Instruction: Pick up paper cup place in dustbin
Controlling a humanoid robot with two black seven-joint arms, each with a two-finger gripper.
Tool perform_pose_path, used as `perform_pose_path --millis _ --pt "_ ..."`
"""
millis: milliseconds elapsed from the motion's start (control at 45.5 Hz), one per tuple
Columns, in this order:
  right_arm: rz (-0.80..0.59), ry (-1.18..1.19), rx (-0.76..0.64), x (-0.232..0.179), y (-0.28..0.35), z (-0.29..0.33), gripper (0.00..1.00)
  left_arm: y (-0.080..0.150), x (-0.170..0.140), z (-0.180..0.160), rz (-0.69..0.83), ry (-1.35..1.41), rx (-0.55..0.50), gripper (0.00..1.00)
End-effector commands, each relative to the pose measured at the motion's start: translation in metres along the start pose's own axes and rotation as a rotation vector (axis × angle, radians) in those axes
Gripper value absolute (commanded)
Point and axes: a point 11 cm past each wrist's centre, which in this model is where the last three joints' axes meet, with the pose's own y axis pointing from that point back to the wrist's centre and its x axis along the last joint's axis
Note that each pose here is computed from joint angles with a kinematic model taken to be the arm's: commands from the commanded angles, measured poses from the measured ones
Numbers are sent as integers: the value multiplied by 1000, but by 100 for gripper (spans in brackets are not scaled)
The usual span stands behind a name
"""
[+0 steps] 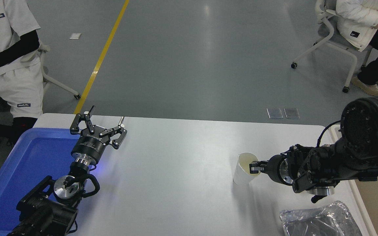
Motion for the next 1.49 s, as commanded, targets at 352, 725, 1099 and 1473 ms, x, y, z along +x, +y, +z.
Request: perform_pose_path --millis 352,725,1099,1473 --pt "63 -44 -15 111 89 12 0 0 0 0 0 0 0 99" --pt "115 -52 6 188 175 22 0 0 0 0 0 0 0 99" --pt "147 -91 58 222 244 25 0 0 0 0 0 0 0 99" --pt "151 -124 24 225 241 45 0 0 0 0 0 0 0 99"
